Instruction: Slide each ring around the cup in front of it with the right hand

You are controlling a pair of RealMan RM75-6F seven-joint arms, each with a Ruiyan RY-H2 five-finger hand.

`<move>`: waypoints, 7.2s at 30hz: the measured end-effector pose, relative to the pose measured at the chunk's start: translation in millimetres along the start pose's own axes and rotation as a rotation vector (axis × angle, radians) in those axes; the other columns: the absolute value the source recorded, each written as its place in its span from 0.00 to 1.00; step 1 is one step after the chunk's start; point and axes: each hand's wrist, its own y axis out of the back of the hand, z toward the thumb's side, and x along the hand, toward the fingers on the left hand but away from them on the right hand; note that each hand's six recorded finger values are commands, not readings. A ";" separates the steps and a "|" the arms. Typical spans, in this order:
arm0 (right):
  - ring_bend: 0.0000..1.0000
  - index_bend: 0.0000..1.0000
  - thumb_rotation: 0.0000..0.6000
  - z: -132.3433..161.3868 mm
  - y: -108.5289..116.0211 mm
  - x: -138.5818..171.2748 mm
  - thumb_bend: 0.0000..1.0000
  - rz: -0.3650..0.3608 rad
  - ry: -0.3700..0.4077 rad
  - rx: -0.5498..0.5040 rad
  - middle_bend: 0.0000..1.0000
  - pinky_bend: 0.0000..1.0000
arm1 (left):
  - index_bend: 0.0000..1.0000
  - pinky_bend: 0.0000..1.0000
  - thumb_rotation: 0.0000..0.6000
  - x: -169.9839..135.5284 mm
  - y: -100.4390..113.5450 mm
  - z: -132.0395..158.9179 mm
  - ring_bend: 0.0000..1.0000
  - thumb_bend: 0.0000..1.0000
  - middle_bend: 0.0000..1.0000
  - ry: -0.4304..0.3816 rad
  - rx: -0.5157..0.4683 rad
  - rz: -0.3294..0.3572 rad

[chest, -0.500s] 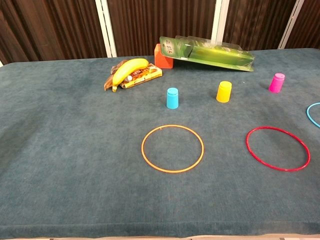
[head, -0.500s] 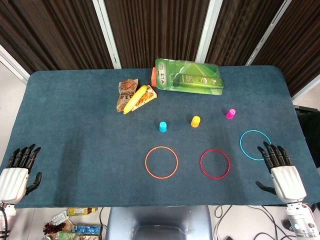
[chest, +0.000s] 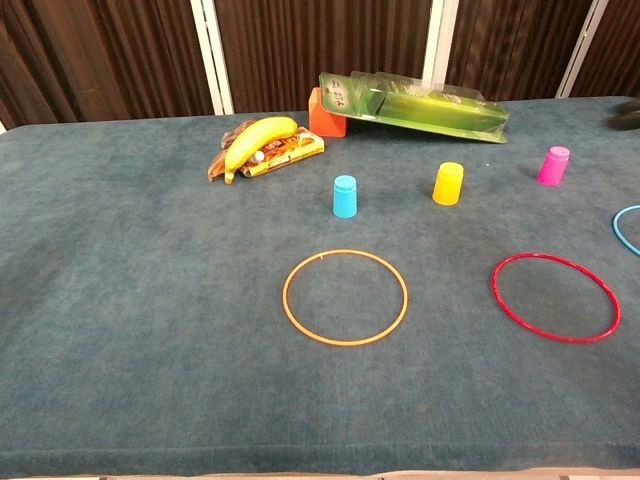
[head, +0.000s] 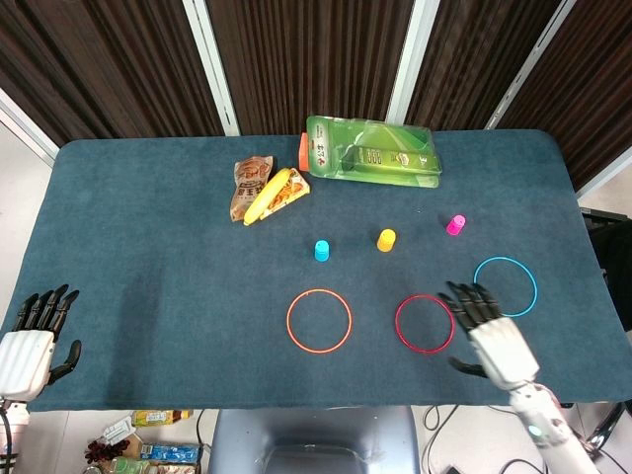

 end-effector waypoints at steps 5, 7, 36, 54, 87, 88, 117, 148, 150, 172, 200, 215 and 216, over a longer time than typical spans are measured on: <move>0.00 0.36 1.00 42.5 -23.0 -39.5 0.21 0.048 0.144 -0.015 0.00 0.00 | 0.00 0.00 1.00 -2.9 4.0 -1.0 0.00 0.47 0.00 -0.007 -0.014 0.010; 0.00 0.39 1.00 58.9 -35.1 -52.1 0.22 0.084 0.187 -0.015 0.00 0.00 | 0.00 0.00 1.00 -3.9 5.6 -2.6 0.00 0.47 0.00 -0.006 -0.023 0.012; 0.00 0.58 1.00 132.1 -127.3 -117.0 0.43 0.231 0.288 0.063 0.01 0.00 | 0.00 0.00 1.00 -9.2 12.7 -10.7 0.00 0.47 0.00 -0.022 -0.071 -0.001; 0.00 0.63 1.00 129.7 -135.7 -121.6 0.47 0.247 0.275 0.071 0.03 0.00 | 0.00 0.00 1.00 -8.2 12.5 -11.5 0.00 0.47 0.00 -0.018 -0.074 -0.007; 0.00 0.81 1.00 126.7 -136.0 -121.9 0.57 0.245 0.260 0.064 0.09 0.00 | 0.00 0.00 1.00 -8.4 13.7 -12.7 0.00 0.47 0.00 -0.012 -0.075 -0.004; 0.00 0.81 1.00 126.1 -135.8 -122.2 0.57 0.244 0.258 0.064 0.09 0.00 | 0.00 0.00 1.00 -8.5 13.7 -12.8 0.00 0.47 0.00 -0.012 -0.076 -0.004; 0.00 0.89 1.00 119.7 -72.6 -163.7 0.57 -0.073 0.205 -0.015 0.16 0.00 | 0.00 0.00 1.00 -7.5 12.1 -12.6 0.00 0.47 0.00 -0.010 -0.076 -0.011; 0.00 0.28 1.00 87.3 -107.7 -214.8 0.48 0.051 0.068 0.103 0.07 0.00 | 0.00 0.00 1.00 -5.8 13.6 -15.5 0.00 0.47 0.00 -0.005 -0.085 -0.011; 0.00 0.29 1.00 85.8 -100.4 -207.3 0.48 0.036 0.080 0.092 0.07 0.00 | 0.00 0.00 1.00 -6.4 14.1 -15.2 0.00 0.47 0.00 -0.005 -0.085 -0.009; 0.00 0.52 1.00 -11.5 -52.7 -12.3 0.47 0.129 0.039 0.110 0.07 0.00 | 0.00 0.00 1.00 -5.7 5.7 -3.4 0.00 0.47 0.00 -0.030 -0.056 -0.024; 0.00 0.63 1.00 -35.2 -115.7 -0.3 0.47 0.235 0.001 0.088 0.07 0.00 | 0.00 0.00 1.00 -5.6 6.6 -6.2 0.00 0.47 0.00 -0.022 -0.058 -0.027; 0.00 0.69 1.00 -34.1 -116.0 2.2 0.47 0.235 0.003 0.083 0.08 0.00 | 0.00 0.00 1.00 -5.3 6.4 -6.1 0.00 0.47 0.00 -0.021 -0.057 -0.026; 0.00 0.69 1.00 -33.9 -116.0 2.3 0.47 0.235 0.003 0.083 0.08 0.00 | 0.00 0.00 1.00 -5.3 6.4 -6.1 0.00 0.47 0.00 -0.021 -0.058 -0.026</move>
